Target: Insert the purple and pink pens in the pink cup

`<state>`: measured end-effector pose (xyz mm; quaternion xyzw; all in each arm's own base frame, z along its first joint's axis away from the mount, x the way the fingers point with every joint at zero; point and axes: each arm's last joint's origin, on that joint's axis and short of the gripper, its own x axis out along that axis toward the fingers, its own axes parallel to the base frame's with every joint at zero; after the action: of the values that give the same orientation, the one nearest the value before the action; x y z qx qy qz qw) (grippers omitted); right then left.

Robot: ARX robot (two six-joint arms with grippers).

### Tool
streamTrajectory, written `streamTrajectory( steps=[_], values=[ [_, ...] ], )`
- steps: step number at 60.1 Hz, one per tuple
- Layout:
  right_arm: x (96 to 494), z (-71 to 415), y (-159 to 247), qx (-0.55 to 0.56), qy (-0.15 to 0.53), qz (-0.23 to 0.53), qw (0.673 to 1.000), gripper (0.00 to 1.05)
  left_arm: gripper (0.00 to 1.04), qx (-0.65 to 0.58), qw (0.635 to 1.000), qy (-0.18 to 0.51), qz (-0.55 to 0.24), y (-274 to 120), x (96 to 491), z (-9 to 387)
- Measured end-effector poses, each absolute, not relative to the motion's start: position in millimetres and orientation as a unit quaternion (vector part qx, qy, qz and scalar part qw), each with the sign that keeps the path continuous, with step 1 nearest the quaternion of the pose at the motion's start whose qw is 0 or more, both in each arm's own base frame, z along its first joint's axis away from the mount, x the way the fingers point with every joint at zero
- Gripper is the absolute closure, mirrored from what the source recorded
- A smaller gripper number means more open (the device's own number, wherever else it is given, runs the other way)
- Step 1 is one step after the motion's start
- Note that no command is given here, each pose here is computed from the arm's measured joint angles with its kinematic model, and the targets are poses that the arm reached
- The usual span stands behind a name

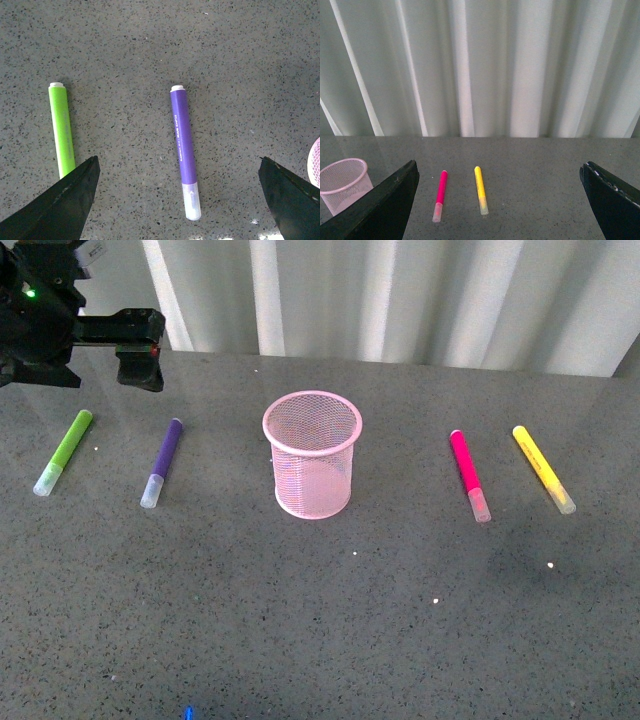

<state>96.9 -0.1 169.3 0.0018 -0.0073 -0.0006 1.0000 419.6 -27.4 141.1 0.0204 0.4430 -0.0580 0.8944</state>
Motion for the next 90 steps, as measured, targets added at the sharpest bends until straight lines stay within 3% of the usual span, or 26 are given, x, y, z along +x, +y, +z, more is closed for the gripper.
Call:
streamTrajectory(
  steps=[51, 90],
  values=[
    [96.9, 169.3, -0.1, 0.002, -0.007, -0.001, 1.0, 0.07, 0.07, 0.018, 0.874, 0.483, -0.044, -42.3, 447.2, 77.0],
    [96.9, 169.3, -0.1, 0.002, -0.007, -0.001, 1.0, 0.07, 0.07, 0.026, 0.873, 0.485, -0.051, -51.5, 458.0, 55.5]
  ],
)
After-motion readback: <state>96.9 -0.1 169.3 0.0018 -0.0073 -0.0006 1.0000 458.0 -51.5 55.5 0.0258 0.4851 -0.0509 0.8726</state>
